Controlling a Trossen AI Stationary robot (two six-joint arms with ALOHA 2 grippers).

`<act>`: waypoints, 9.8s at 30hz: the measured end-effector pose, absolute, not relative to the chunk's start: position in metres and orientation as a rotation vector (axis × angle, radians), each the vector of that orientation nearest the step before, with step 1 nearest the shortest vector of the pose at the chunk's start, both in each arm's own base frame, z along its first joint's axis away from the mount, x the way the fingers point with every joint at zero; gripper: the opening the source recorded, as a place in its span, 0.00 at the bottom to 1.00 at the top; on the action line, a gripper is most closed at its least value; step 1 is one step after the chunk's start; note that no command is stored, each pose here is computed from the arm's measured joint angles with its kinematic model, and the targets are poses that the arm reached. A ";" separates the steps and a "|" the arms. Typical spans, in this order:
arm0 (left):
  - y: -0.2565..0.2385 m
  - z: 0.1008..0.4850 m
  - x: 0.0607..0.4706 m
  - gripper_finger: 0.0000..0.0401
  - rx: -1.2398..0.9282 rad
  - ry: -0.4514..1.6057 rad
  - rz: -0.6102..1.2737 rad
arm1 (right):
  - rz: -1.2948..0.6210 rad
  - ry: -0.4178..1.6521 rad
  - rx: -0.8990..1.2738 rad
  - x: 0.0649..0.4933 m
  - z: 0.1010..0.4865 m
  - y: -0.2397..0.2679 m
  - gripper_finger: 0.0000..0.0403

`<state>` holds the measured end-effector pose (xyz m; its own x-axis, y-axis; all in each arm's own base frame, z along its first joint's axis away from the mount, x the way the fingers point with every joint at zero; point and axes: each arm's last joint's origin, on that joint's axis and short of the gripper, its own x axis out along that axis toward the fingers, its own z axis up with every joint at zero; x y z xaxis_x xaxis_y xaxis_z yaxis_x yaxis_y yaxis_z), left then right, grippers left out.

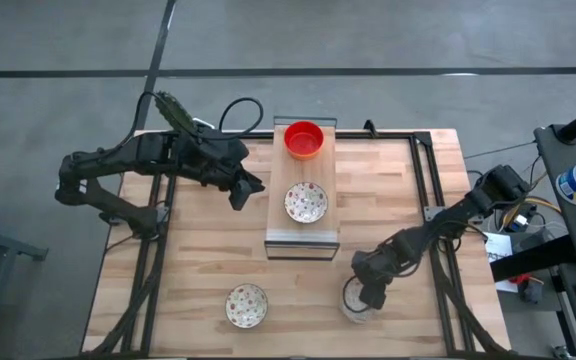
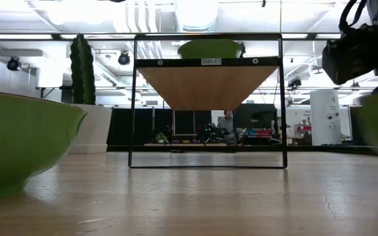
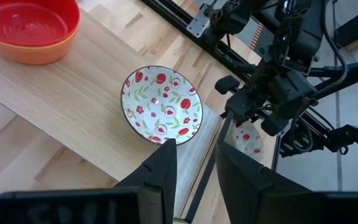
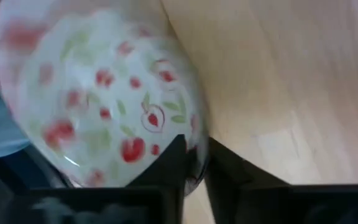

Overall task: Pick & Place Mini bowls
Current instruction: Stack the right white patterned bowl on the white patterned bowl on the shelf, then stack the white patterned bowl on the stacked white patterned bowls on the shelf

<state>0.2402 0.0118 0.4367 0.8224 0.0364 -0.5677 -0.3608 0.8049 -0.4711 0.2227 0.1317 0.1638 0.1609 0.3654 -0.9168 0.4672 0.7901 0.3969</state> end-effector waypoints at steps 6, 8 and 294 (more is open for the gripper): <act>0.012 0.437 0.240 0.26 -0.598 0.571 0.226 | -0.041 1.479 0.778 0.220 0.169 0.132 0.03; 0.012 0.437 0.240 0.26 -0.592 0.571 0.225 | -0.022 1.474 0.801 0.219 0.174 0.132 0.03; -0.125 0.198 0.233 0.26 -0.901 1.058 0.110 | -0.112 0.654 0.490 0.370 0.458 -0.028 0.02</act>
